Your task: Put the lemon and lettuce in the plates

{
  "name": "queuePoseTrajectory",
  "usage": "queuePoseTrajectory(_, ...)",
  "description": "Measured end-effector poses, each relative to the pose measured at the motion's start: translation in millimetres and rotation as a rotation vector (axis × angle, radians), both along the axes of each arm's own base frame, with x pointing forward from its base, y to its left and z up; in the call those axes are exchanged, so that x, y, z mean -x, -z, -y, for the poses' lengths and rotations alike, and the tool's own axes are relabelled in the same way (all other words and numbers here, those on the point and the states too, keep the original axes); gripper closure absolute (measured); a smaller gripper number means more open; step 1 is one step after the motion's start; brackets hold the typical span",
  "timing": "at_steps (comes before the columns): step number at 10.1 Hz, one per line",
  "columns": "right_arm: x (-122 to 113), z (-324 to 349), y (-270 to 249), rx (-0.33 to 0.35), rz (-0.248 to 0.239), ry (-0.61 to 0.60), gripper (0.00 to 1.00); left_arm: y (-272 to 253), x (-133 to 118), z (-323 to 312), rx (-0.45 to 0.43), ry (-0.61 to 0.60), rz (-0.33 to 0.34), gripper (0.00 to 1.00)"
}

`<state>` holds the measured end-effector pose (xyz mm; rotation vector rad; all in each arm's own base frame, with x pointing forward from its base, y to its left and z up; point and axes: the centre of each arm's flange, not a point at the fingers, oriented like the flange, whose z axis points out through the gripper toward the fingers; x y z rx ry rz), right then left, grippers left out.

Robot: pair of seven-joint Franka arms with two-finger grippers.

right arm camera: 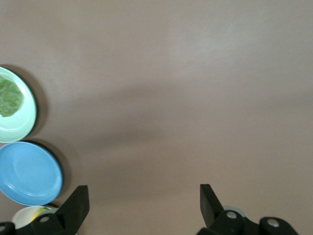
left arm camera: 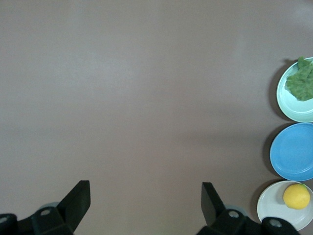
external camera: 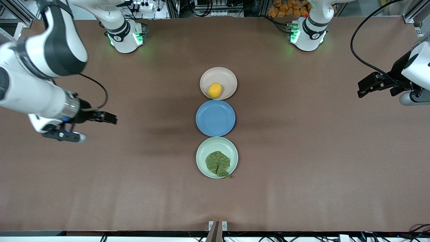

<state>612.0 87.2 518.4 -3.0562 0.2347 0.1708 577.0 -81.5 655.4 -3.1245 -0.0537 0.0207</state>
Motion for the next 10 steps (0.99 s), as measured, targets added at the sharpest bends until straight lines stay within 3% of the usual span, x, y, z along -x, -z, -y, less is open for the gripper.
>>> queuePoseTrajectory(2,17.5,17.8,-33.3,0.014,-0.011,-0.004,0.00,-1.8,12.0,-5.5,0.019,-0.012,-0.036,0.00)
queuePoseTrajectory(5,36.2,16.3,-80.0,0.019,0.052,-0.011,0.00,1.6,20.2,-43.6,0.064,-0.081,-0.059,0.00)
queuePoseTrajectory(10,37.1,59.0,-107.8,0.033,0.108,0.059,0.00,6.1,24.9,-42.8,0.060,-0.081,-0.073,0.00)
